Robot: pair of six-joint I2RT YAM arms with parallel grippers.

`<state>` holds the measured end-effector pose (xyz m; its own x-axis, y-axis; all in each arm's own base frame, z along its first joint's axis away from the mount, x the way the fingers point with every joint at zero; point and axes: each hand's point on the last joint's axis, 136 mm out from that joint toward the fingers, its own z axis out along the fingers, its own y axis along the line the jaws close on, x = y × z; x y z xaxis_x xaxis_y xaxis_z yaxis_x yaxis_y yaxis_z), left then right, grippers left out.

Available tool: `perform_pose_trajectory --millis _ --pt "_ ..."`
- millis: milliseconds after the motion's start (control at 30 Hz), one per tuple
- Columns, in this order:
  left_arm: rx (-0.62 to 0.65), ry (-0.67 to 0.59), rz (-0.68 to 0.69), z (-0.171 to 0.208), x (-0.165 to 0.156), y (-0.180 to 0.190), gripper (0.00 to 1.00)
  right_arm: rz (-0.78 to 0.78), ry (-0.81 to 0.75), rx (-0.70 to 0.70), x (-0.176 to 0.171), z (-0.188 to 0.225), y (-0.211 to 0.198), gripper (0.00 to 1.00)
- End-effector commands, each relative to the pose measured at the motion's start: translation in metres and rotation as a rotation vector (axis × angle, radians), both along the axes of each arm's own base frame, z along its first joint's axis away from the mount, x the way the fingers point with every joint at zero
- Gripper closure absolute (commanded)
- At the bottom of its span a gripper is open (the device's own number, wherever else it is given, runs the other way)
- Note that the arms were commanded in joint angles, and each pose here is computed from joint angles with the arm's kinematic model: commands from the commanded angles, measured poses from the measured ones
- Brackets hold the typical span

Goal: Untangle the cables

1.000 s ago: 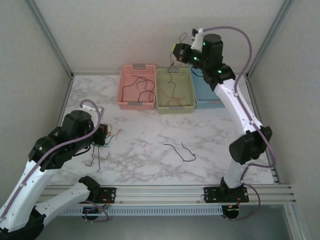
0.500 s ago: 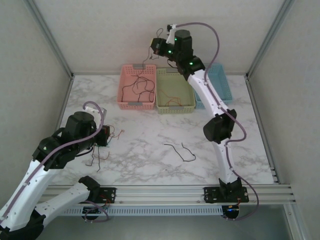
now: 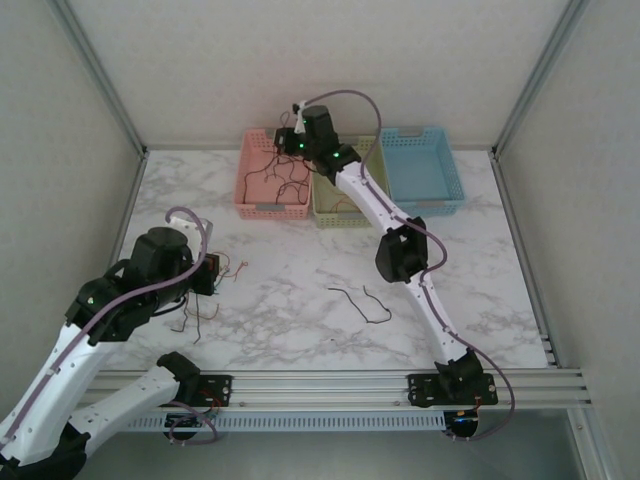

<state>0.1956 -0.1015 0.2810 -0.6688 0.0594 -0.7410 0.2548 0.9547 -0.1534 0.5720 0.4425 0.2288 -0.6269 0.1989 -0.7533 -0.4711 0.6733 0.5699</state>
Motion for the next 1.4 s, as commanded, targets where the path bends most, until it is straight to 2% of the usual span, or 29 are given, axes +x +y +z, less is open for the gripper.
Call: perform_pose_trajectory --millis 0,67,233,300,500,667,833,933,1000,1067,1200,1267,1367 --pt "-0.005 -0.01 -0.008 0.0 0.002 -0.001 1.0 -0.004 -0.062 0.004 0.003 0.017 0.0 1.0" --pt "-0.006 -0.012 -0.007 0.0 0.003 -0.001 1.0 -0.003 -0.055 0.001 0.002 0.013 0.0 0.99" --pt "-0.02 -0.015 -0.016 0.002 0.002 -0.004 1.0 0.047 -0.077 -0.022 -0.008 0.027 0.001 0.43" --pt "-0.03 -0.02 -0.021 0.005 0.002 -0.005 1.0 0.053 -0.094 -0.04 -0.014 0.039 -0.002 0.35" --pt "-0.065 -0.029 -0.041 0.017 -0.004 -0.008 1.0 0.091 -0.147 -0.047 -0.04 0.096 -0.013 0.32" --pt "-0.119 -0.034 -0.122 0.034 -0.014 -0.019 1.0 0.218 -0.145 -0.094 -0.102 0.144 -0.025 0.4" --pt "-0.181 -0.058 -0.183 0.054 -0.022 -0.029 1.0 0.317 -0.152 -0.079 -0.172 0.167 -0.056 0.48" --pt "-0.216 -0.068 -0.188 0.065 -0.022 -0.033 1.0 0.362 -0.222 -0.04 -0.219 0.167 -0.08 0.49" --pt "-0.251 -0.067 -0.191 0.071 -0.021 -0.037 1.0 0.384 -0.24 -0.039 -0.245 0.152 -0.095 0.52" --pt "-0.3 -0.065 -0.204 0.08 -0.021 -0.044 1.0 0.397 -0.244 -0.032 -0.267 0.131 -0.108 0.6" --pt "-0.382 -0.064 -0.199 0.093 -0.017 -0.054 1.0 0.446 -0.272 0.006 -0.31 0.103 -0.114 0.63" --pt "-0.416 -0.052 -0.195 0.1 -0.014 -0.059 1.0 0.485 -0.318 0.034 -0.331 0.095 -0.111 0.59" --pt "-0.457 -0.035 -0.207 0.108 -0.012 -0.067 1.0 0.563 -0.422 0.046 -0.365 0.094 -0.098 0.47"
